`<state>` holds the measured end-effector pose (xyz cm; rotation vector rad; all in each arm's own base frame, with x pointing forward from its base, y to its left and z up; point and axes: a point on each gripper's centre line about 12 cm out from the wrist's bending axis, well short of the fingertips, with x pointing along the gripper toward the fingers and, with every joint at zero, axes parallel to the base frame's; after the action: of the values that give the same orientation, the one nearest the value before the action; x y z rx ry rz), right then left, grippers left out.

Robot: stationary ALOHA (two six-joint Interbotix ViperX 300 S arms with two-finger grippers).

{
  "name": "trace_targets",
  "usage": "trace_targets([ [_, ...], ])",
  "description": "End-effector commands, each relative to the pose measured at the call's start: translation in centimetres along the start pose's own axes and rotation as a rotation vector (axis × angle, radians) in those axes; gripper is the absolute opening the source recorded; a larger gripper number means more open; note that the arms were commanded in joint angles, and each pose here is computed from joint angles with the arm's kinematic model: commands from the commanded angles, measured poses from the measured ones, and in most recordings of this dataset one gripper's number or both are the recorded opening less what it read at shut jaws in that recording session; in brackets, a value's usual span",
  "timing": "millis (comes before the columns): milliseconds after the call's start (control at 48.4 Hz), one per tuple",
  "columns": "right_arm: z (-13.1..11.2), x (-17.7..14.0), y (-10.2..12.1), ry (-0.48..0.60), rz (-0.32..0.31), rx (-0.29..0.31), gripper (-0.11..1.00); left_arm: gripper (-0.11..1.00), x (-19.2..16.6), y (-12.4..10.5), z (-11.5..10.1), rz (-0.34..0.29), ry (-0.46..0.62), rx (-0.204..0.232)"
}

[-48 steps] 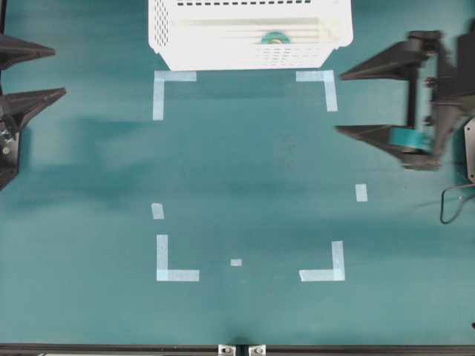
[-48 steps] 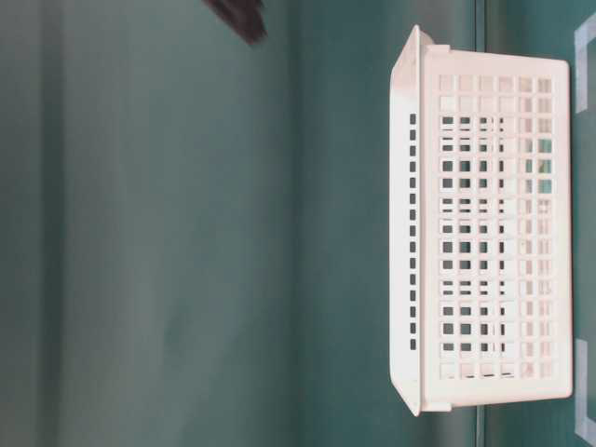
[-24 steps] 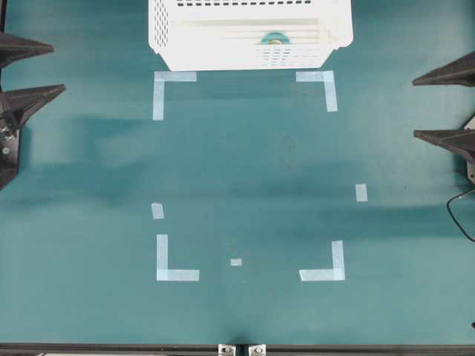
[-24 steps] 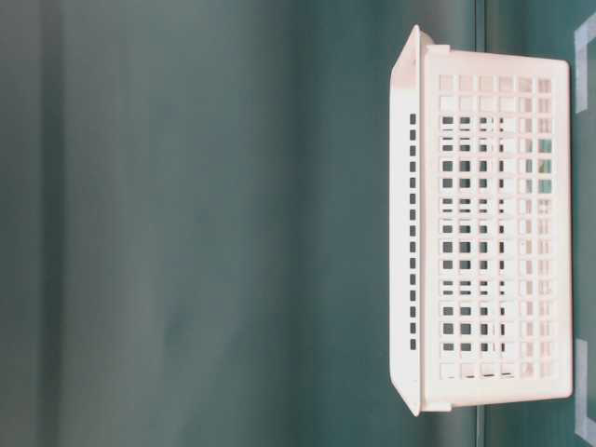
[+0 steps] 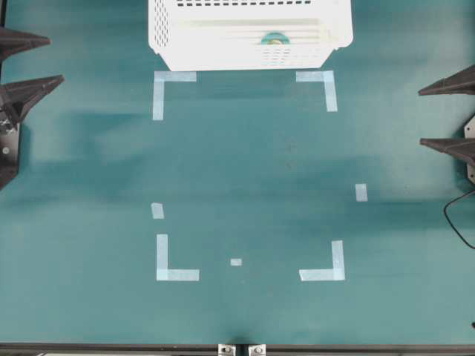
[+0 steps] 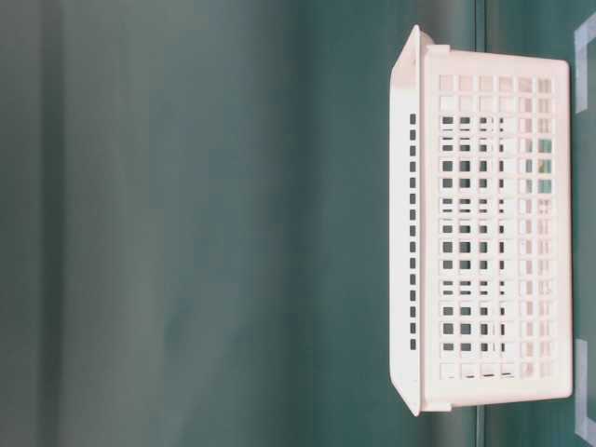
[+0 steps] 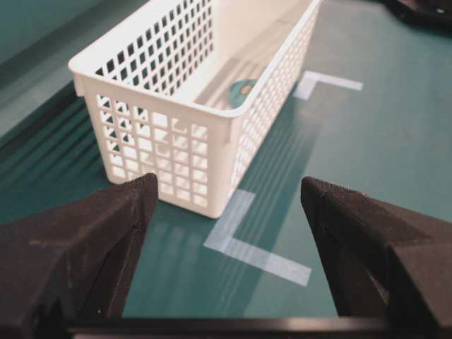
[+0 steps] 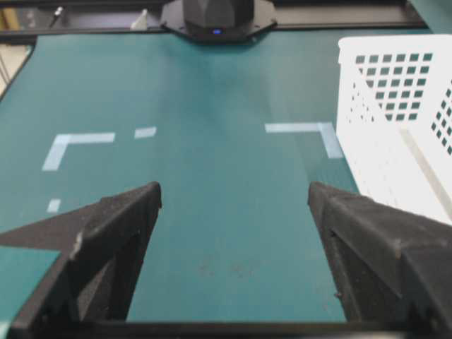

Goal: Put the tape into the white basket.

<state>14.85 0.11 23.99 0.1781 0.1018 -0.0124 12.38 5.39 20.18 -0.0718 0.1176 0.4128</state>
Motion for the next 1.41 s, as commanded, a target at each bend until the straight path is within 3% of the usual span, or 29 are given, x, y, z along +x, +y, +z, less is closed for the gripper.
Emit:
trace_targets([
  [0, -0.2, -0.1, 0.1, 0.0, 0.007, -0.002, 0.94, 0.86, 0.1, 0.1, 0.4, 0.006, -0.011, 0.001],
  [909, -5.7, 0.1, -1.1, 0.169, -0.035, 0.008, 0.91, 0.86, 0.1, 0.1, 0.3, 0.006, -0.009, 0.002],
  [1178, -6.5, 0.0, -1.9, 0.213, -0.101, -0.01, 0.88, 0.86, 0.1, 0.1, 0.4, 0.006, -0.011, 0.001],
  [1282, -6.1, 0.1, -1.8, 0.202, -0.093, -0.016, 0.83, 0.86, 0.1, 0.1, 0.3, 0.006, -0.009, 0.002],
  [1385, -6.0, 0.2, -1.5, 0.191, -0.071, -0.02, 0.7, 0.86, 0.1, 0.1, 0.3, 0.006, -0.009, 0.002],
])
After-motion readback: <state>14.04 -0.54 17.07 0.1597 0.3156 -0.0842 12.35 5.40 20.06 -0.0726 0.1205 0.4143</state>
